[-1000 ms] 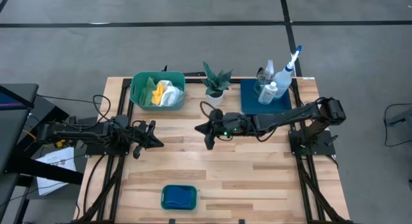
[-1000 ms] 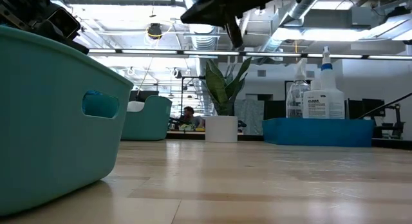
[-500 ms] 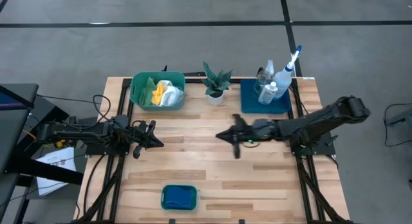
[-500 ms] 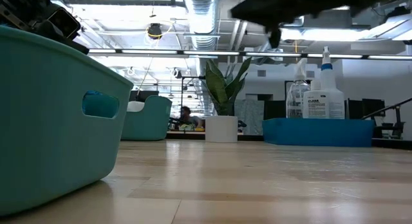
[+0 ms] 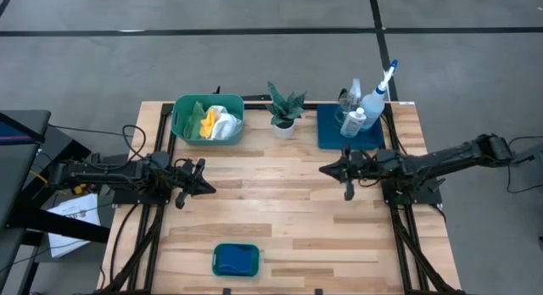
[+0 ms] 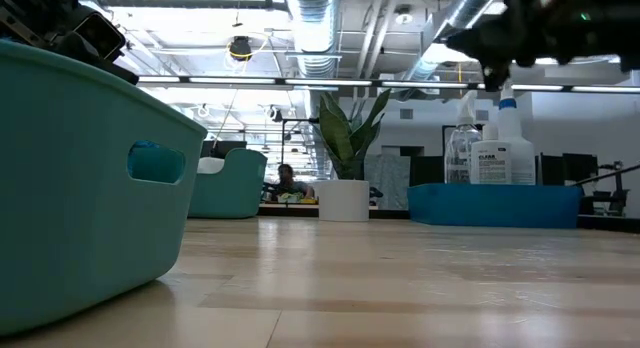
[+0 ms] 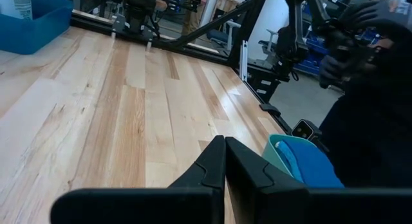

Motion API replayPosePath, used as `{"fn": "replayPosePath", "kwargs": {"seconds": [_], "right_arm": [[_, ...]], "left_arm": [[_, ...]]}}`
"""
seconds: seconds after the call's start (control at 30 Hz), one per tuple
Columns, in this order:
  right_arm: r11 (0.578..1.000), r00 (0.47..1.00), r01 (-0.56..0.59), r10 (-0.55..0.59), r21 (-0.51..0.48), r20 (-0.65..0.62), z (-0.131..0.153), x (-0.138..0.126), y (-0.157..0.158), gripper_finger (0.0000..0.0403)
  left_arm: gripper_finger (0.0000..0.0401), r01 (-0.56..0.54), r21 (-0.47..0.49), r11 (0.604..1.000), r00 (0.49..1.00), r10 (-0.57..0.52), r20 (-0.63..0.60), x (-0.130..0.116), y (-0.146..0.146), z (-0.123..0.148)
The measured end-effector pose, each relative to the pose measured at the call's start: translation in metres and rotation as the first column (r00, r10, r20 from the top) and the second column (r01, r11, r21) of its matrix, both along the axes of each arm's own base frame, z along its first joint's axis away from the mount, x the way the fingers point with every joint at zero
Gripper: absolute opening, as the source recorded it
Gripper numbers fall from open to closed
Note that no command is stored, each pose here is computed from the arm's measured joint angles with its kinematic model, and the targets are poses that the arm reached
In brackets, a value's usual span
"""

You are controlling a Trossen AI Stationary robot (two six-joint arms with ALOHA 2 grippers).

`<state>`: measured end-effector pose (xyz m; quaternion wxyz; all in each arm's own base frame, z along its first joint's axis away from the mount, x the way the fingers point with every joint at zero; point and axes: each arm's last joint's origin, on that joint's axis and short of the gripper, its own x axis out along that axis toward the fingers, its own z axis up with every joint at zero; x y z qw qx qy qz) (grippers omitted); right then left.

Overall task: Pick & Place Kitchen Items
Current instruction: Return to Home Position

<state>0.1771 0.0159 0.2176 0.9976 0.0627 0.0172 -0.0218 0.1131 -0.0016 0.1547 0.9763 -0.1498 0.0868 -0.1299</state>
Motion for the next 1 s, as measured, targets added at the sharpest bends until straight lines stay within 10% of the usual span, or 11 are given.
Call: {"fn": "replayPosePath", "kwargs": {"seconds": [1.0], "right_arm": [[0.997, 0.998, -0.029, 0.032, -0.073, 0.051, -0.047, -0.063, -0.011, 0.0]], "left_arm": [[0.0003, 0.003, 0.0, 1.0, 1.0, -0.003, 0.0, 0.0, 0.0, 0.0]]}}
